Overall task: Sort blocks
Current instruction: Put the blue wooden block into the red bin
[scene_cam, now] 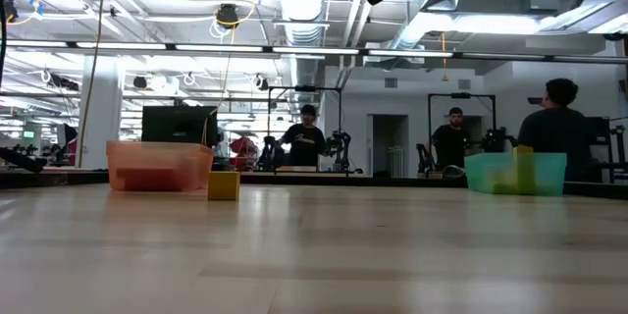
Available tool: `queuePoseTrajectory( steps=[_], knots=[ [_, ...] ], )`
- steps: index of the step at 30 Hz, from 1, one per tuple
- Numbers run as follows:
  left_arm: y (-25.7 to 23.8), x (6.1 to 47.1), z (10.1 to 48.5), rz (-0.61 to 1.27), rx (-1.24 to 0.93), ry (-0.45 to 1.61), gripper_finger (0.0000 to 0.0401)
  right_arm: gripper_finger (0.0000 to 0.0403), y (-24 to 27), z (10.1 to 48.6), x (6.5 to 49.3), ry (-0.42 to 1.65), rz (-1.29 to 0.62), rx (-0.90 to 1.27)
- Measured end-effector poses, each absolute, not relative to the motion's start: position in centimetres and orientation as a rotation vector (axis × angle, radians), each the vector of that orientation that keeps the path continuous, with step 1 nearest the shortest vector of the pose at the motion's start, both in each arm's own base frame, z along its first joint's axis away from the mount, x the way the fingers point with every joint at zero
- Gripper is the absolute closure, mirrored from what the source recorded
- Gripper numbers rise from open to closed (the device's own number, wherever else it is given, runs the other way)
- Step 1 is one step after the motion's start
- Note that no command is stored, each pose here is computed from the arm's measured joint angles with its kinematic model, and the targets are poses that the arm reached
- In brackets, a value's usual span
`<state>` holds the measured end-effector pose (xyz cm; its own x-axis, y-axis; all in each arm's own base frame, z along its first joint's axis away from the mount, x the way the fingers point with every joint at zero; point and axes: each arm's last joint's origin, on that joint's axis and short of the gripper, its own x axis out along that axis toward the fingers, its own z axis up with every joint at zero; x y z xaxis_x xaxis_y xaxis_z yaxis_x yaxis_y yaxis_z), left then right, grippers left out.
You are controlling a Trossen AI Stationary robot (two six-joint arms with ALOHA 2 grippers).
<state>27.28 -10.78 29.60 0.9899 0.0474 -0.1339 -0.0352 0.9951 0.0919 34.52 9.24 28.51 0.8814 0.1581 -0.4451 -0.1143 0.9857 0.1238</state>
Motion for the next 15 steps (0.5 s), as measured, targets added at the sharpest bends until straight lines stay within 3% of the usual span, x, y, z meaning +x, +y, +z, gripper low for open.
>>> queuePoseTrajectory(
  steps=[5,15],
  knots=[
    [-10.78,27.27,29.49,0.041,0.097,0.148,0.0345,0.0346,9.25,28.48,34.50,0.473,0.142,0.078],
    [-10.78,27.24,29.33,0.036,0.115,0.163,0.0347,0.0345,9.23,28.45,34.50,0.476,0.140,0.083]
  ],
)
